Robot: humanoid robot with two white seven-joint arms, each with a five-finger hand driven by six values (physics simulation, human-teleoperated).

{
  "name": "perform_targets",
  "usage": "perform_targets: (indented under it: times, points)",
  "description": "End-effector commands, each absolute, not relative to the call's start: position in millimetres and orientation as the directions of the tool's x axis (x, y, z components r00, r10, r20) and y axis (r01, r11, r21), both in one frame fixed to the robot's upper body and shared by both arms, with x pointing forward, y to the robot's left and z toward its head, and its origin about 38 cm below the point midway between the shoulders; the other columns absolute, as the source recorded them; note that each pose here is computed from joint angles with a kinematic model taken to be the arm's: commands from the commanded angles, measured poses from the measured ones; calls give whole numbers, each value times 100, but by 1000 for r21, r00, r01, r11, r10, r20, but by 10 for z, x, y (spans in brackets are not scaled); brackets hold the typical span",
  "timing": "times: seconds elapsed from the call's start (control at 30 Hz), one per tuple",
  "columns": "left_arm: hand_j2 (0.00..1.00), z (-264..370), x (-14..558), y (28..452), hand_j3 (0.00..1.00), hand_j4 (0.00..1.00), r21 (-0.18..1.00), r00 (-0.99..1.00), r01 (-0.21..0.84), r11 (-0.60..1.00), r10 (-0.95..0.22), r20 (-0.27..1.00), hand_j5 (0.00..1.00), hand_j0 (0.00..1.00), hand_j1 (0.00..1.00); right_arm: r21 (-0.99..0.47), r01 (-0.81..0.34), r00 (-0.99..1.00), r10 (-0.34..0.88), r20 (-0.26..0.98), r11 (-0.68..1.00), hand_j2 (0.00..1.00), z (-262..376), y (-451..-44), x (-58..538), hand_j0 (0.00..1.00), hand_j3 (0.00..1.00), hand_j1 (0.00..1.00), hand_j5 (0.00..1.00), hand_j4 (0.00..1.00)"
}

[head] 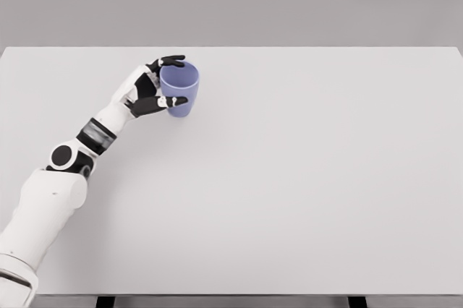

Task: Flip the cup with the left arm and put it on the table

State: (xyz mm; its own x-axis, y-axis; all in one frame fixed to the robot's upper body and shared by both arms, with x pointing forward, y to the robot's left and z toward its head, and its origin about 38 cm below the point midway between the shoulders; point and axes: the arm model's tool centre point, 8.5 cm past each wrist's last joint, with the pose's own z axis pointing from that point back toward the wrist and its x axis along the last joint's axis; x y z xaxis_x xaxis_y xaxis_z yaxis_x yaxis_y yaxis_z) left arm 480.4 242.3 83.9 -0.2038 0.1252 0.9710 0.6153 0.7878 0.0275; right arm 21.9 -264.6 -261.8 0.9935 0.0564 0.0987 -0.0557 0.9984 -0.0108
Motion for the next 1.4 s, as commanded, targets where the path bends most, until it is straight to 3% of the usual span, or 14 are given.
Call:
perform_targets:
  times: [0.0,0.23,0.37,0.77,1.03,1.17,1.3,1.37]
  points:
    - [66,850,4796,2404,66,66,30,-220,615,788,136,966,66,66,66,-11,-55,993,56,100,998,100,-2618,-2647,222,100,100,100,100,100]
    - [77,819,4761,2409,77,77,33,-229,612,790,138,964,77,77,77,-11,-55,993,56,100,998,100,-2618,-2647,222,100,100,100,100,100]
    - [100,819,4760,2401,100,100,31,-229,613,789,139,963,100,100,100,-11,-55,994,56,98,998,100,-2618,-2646,217,100,100,100,100,100]
    - [100,885,4738,2396,100,100,43,-251,621,783,147,957,100,100,100,-11,-55,993,56,100,998,100,-2618,-2647,222,100,100,100,100,100]
    - [100,1141,4769,2721,100,100,94,-315,586,805,119,942,100,100,100,-11,-55,993,56,100,998,100,-2618,-2647,222,100,100,100,100,100]
    - [100,1484,4804,3125,100,100,207,-374,560,802,21,927,100,100,100,-11,-55,994,56,98,998,100,-2618,-2646,217,100,100,100,100,100]
    - [100,1548,4705,3613,100,100,485,-395,536,692,-302,868,100,100,100,-11,-55,993,56,100,998,100,-2618,-2647,222,100,100,100,100,100]
    - [100,1527,4669,3720,100,100,552,-397,534,640,-387,832,100,100,100,-11,-55,993,56,100,998,100,-2618,-2647,222,100,100,100,100,100]
